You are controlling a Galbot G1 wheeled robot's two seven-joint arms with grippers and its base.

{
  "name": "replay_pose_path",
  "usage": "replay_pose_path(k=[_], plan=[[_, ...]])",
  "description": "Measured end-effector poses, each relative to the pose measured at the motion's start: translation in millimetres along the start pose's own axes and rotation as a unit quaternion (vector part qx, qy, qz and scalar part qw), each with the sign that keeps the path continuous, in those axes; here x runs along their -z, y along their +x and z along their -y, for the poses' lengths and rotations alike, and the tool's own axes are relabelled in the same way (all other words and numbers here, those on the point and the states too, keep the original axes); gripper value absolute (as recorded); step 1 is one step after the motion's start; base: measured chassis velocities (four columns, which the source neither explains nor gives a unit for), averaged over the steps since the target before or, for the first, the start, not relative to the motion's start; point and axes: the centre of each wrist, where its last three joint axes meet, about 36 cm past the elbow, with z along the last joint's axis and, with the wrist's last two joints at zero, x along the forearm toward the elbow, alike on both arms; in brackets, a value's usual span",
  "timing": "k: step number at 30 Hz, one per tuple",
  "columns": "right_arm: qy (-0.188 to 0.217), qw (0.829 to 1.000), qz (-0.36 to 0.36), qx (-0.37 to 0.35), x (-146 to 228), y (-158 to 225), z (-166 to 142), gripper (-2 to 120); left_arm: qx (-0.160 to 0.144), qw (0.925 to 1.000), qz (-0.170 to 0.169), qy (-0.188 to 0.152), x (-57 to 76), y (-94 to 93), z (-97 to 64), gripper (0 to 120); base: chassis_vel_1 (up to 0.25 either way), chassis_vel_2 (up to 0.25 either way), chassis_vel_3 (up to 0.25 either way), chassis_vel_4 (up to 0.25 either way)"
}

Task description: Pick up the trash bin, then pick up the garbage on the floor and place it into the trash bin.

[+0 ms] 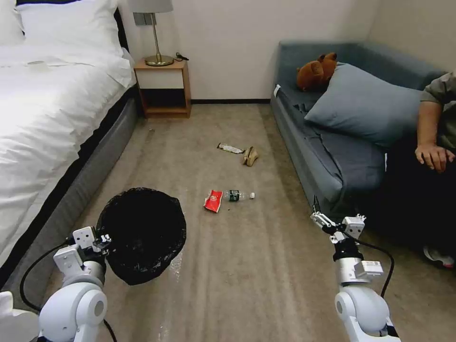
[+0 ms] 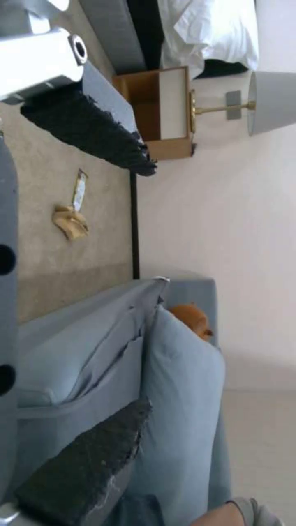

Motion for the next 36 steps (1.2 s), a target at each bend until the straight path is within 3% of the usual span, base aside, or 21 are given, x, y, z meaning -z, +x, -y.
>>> replay_pose_path(k=[23,36], plan=[[-0.007,1.0,0.01,-0.012,6.6,3.3,11.3,100,0.003,1.0,0.006,0.0,4.7,8.6,0.9,1,-0.086,0.085,0.089,-0.093],[-0.01,1.0,0.012,-0.004,4.1,11.8,16.0,100,-0.002,0.9998,0.004,0.019,8.6,13.7,1.7,1,-0.105,0.106,0.104,-0.104]])
